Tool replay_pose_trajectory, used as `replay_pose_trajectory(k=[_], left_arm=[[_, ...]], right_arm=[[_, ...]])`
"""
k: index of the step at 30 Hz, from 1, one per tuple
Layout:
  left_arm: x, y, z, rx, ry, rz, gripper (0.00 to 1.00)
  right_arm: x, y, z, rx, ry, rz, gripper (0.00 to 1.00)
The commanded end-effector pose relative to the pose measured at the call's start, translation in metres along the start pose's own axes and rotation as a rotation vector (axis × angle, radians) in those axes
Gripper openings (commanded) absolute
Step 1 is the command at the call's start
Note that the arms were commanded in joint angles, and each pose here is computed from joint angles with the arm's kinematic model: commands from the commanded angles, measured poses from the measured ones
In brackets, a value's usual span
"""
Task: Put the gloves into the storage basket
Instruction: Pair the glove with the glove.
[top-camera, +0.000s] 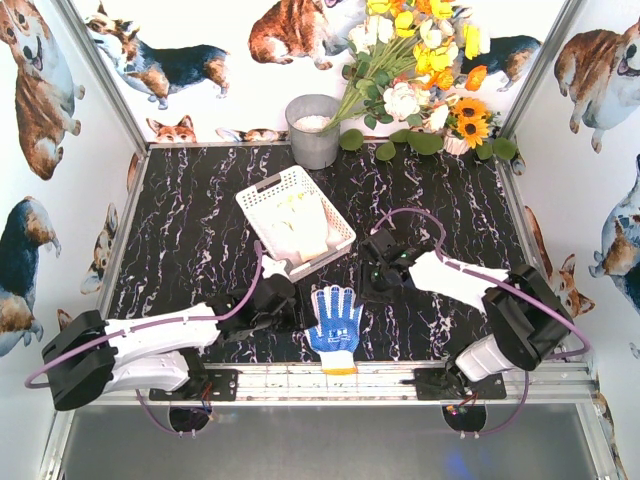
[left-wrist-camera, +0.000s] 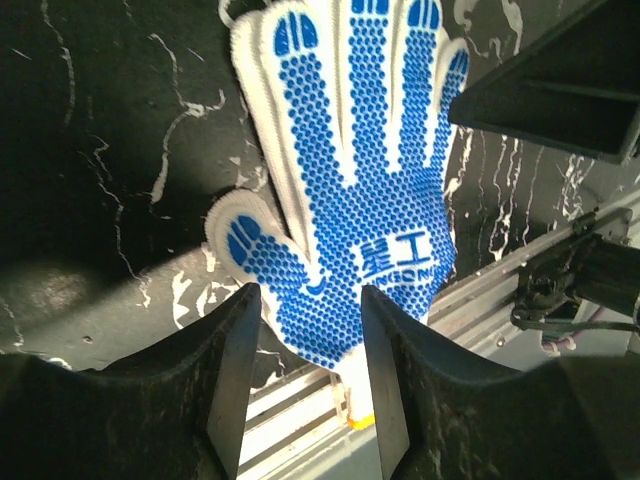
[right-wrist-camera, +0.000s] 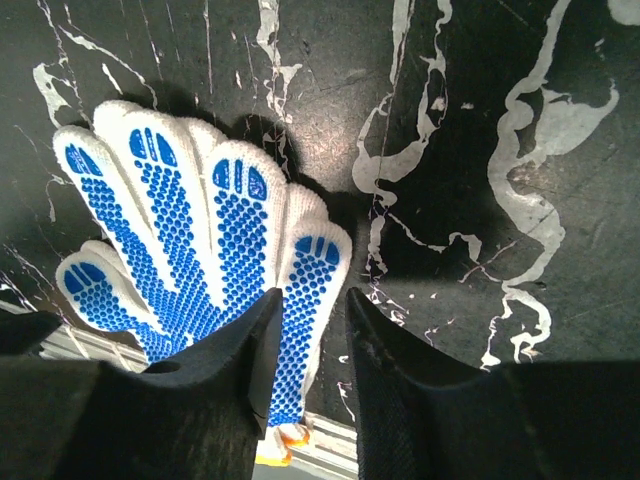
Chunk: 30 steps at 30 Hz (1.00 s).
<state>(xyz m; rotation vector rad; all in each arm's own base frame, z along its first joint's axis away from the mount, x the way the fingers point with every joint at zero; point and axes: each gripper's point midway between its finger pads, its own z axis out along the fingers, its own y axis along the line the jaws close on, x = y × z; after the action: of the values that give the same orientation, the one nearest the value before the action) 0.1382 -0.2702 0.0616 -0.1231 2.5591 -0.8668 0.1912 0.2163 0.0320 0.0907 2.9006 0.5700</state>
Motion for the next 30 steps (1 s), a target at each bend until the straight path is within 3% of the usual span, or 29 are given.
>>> replay_pose_trajectory(k=[1, 8, 15, 30], left_arm=[[-0.006, 0.007, 0.004, -0.011, -0.001, 0.019, 0.38], [-0.007, 0.013, 0.013, -0.015, 0.008, 0.019, 0.27], [-0.002, 0.017, 0.022, -0.027, 0.033, 0.021, 0.21], [0.006, 0.035, 0.038, -0.067, 0.042, 0.038, 0.19]], right_arm=[[-0.018, 0.018, 0.001, -0.06, -0.046, -0.016, 0.32], [-0.016, 0.016, 0.008, -0.054, -0.023, -0.017, 0.21], [-0.018, 0.025, 0.003, -0.089, -0.032, -0.016, 0.0], [-0.027, 0.033, 0.001, -0.116, -0.059, -0.037, 0.0]])
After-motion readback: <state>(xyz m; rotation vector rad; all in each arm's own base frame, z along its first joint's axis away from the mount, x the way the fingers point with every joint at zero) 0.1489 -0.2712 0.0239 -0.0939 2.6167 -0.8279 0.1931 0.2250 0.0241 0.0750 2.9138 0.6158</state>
